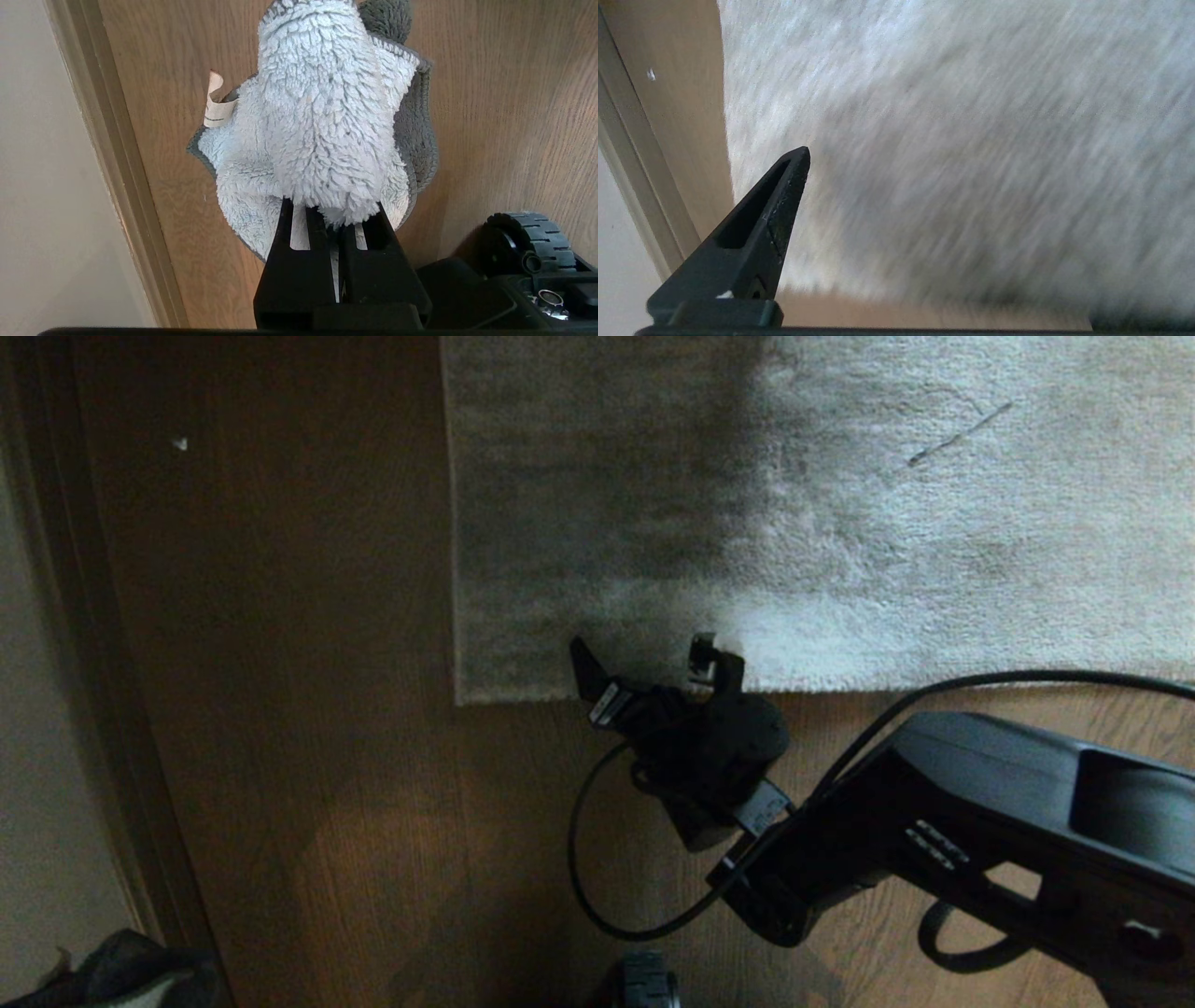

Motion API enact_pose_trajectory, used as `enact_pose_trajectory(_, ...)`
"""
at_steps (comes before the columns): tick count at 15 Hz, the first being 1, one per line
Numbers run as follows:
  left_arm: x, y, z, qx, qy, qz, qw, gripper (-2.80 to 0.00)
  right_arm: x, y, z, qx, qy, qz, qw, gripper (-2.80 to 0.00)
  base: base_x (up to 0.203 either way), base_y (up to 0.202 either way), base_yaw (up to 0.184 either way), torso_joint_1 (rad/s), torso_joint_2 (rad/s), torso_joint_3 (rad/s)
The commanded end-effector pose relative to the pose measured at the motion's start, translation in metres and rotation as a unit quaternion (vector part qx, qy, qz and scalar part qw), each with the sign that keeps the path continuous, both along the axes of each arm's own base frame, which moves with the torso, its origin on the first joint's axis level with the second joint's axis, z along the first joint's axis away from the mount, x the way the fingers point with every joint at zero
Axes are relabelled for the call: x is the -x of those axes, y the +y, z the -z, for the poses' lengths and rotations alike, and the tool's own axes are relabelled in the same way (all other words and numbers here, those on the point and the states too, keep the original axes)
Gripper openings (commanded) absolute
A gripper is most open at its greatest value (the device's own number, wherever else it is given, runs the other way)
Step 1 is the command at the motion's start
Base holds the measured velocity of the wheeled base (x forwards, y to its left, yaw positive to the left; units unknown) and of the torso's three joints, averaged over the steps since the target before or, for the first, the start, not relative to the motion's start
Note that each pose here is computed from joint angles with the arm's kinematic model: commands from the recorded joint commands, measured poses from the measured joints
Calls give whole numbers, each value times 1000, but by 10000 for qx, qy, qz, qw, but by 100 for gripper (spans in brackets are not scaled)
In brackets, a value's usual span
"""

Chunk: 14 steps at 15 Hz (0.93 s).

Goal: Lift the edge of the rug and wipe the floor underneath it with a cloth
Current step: Lift up the carpet

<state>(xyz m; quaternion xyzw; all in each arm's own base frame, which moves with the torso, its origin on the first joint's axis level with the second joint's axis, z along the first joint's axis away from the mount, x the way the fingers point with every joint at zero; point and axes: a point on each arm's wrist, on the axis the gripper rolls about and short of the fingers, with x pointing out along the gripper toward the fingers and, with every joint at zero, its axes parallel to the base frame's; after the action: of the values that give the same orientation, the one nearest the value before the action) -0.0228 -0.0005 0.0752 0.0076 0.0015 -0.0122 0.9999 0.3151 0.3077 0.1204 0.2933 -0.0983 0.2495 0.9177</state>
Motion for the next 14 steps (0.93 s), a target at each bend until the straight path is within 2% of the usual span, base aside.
enact_pose_trajectory(1, 0, 0, 0, -8, -1, 1, 10000, -280, -3, -5, -7, -183, -213, 5, 9996, 0, 0, 0, 0, 0, 0, 0)
enact_pose_trajectory(14, 0, 0, 0, 0, -1, 1, 10000, -280, -7, -7, -15, -279, -345, 60, 9990, 0, 0, 0, 0, 0, 0, 0)
